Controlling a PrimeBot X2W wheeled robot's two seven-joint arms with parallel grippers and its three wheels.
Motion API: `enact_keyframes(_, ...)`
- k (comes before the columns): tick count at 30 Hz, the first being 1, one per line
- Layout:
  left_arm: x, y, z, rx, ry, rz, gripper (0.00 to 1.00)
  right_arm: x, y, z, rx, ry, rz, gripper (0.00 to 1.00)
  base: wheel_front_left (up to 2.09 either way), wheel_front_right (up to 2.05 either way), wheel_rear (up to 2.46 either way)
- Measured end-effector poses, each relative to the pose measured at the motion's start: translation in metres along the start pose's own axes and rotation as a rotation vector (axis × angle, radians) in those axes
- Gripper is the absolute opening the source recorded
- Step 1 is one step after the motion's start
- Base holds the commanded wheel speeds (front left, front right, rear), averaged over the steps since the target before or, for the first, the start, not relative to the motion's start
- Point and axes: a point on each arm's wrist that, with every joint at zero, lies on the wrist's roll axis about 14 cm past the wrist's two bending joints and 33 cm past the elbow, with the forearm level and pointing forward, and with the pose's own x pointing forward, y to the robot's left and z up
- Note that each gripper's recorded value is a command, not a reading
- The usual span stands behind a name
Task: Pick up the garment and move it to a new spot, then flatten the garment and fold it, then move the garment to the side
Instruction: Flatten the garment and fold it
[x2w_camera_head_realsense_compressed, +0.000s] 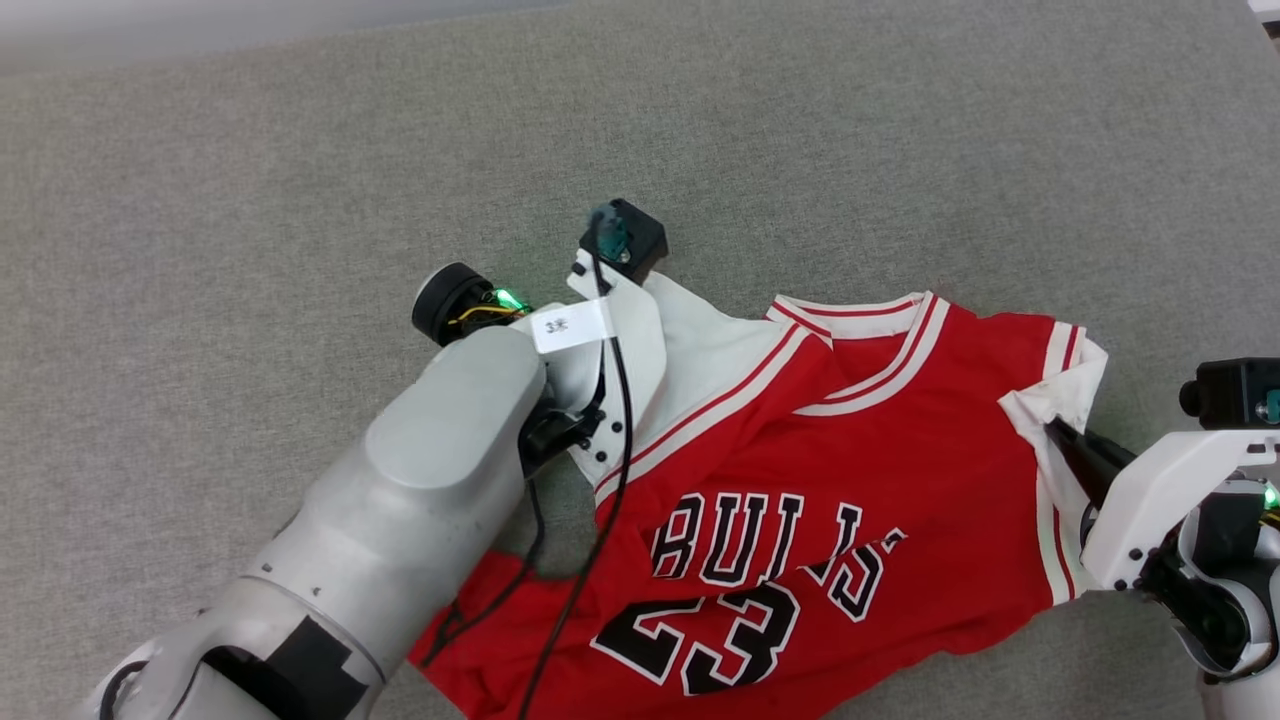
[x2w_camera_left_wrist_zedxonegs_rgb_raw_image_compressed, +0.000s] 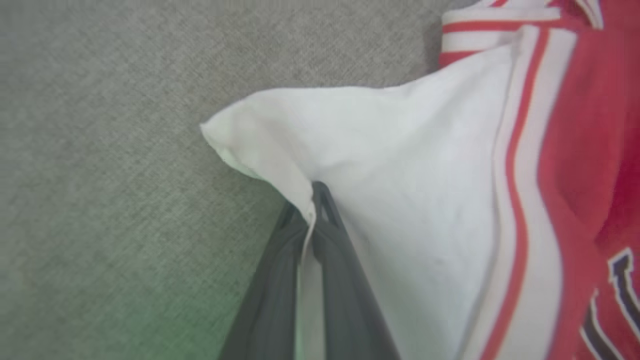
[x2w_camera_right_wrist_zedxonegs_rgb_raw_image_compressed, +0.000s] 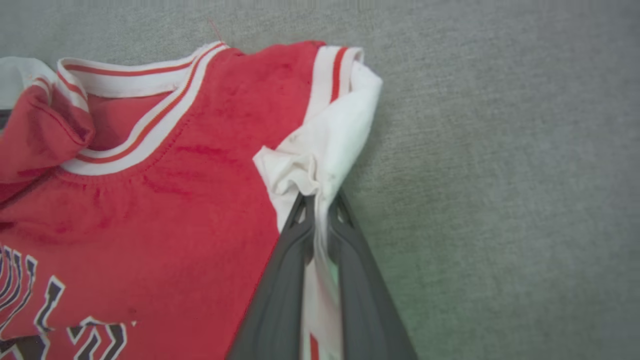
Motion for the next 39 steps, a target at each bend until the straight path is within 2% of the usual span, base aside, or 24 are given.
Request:
enact_keyframes(1,0.000,0.000,0.000,0.000,0.000,0.000,0.00,0.000,0.000,0.000,0.000,0.000,0.000,0.00,0.00,0.00,0.00)
enact_keyframes(3,-0.011,0.015,0.018,-0.032,-0.096,0.047,0.00,-0.002,0.003,0.007,-0.022,-0.019,0.014,0.00,0.00,0.00,0.00)
enact_keyframes(6,-0.057,0.069,0.054,-0.062,-0.273,0.215,0.00,-0.010,0.005,0.038,-0.086,-0.090,0.026,0.00,0.00,0.00,0.00)
enact_keyframes(9,-0.079,0.089,0.068,-0.055,-0.350,0.281,0.00,-0.010,0.015,0.052,-0.114,-0.111,0.056,0.00,0.00,0.00,0.00)
enact_keyframes(11,-0.119,0.123,0.087,-0.054,-0.456,0.392,0.00,-0.006,0.029,0.083,-0.174,-0.157,0.088,0.00,0.00,0.00,0.00)
enact_keyframes(15,-0.167,0.163,0.098,-0.064,-0.546,0.518,0.00,0.002,0.059,0.129,-0.252,-0.229,0.148,0.00,0.00,0.00,0.00)
enact_keyframes(23,-0.253,0.217,0.156,0.009,-0.794,0.708,0.00,0.001,0.119,0.256,-0.370,-0.499,0.216,0.00,0.00,0.00,0.00)
enact_keyframes(24,-0.274,0.229,0.168,0.038,-0.849,0.760,0.00,-0.004,0.130,0.289,-0.378,-0.580,0.217,0.00,0.00,0.00,0.00)
enact_keyframes(27,-0.302,0.240,0.185,0.069,-0.928,0.818,0.00,-0.017,0.146,0.332,-0.388,-0.698,0.223,0.00,0.00,0.00,0.00)
enact_keyframes(32,-0.341,0.254,0.211,0.062,-1.071,0.846,0.00,-0.046,0.173,0.388,-0.391,-0.875,0.254,0.00,0.00,0.00,0.00)
enact_keyframes(35,-0.347,0.264,0.216,0.058,-1.118,0.860,0.00,-0.046,0.183,0.402,-0.391,-0.914,0.265,0.00,0.00,0.00,0.00)
enact_keyframes(39,-0.317,0.277,0.209,0.029,-1.102,0.827,0.00,-0.015,0.187,0.398,-0.403,-0.873,0.266,0.00,0.00,0.00,0.00)
